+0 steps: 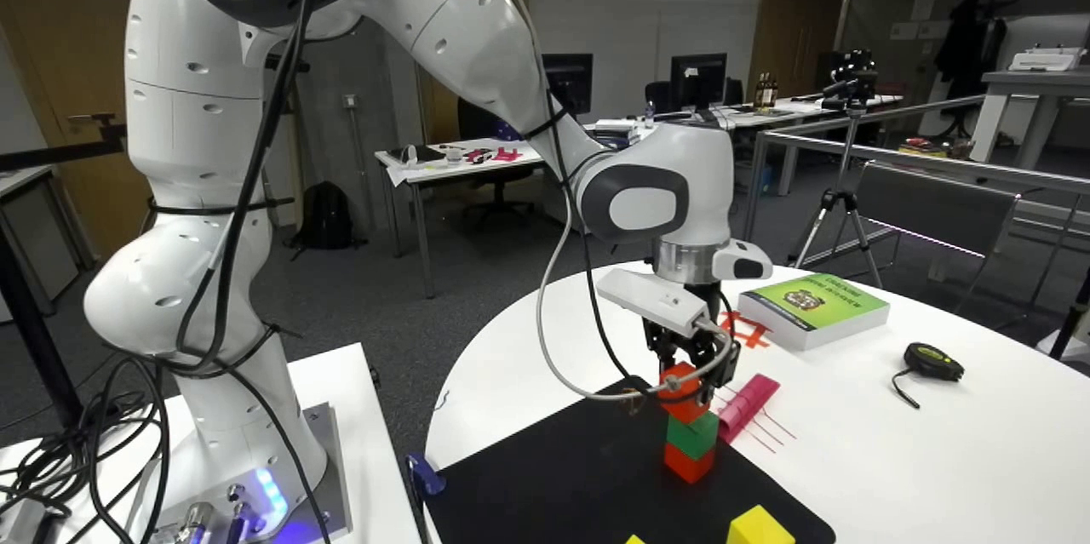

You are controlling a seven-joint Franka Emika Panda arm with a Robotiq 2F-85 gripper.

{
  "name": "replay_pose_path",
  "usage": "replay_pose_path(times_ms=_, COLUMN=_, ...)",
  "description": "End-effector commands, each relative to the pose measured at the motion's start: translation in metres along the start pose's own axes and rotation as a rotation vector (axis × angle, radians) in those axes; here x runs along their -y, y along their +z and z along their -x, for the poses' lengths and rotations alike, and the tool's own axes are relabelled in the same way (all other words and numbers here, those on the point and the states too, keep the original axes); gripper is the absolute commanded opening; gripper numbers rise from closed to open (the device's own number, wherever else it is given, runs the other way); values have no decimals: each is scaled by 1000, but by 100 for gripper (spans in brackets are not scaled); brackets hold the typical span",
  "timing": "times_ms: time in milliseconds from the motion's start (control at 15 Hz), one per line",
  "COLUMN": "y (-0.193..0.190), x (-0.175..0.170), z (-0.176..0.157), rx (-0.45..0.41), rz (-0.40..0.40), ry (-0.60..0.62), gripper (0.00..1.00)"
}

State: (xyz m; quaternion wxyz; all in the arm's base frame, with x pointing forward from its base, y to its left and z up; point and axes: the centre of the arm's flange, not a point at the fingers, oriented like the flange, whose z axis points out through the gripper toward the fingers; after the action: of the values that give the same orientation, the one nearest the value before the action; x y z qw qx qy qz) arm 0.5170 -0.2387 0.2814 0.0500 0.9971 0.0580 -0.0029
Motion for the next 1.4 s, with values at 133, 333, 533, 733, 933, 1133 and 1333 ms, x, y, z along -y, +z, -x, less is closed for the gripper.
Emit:
replay_pose_path(times_ms=133, y=0, x=-3, z=-17, rx=-1, rz=2, ry=-79, gripper=31)
replay_pose_path(times_ms=333, y=0, x=-2, z=-21, rx=-4, rz=9, ry=-101, gripper=31)
replay_pose_path(times_ms=533, y=3, x=-7, z=-23, rx=3, rz=9, ry=-106, gripper=31)
replay_pose_path(times_ms=733, y=4, x=-9, z=-22, rx=4, rz=8, ry=-105, gripper=31)
replay_pose_path(times_ms=933, y=5, x=-11, z=-21, rx=7, rz=8, ry=-104, gripper=31)
replay_pose_path(times_ms=1133, y=9, x=-13, z=-20, rx=15, rz=10, ry=-105, gripper=31)
replay_pose_path(times_ms=1333, y=13, x=-13, z=-20, rx=20, rz=11, ry=-110, gripper=31)
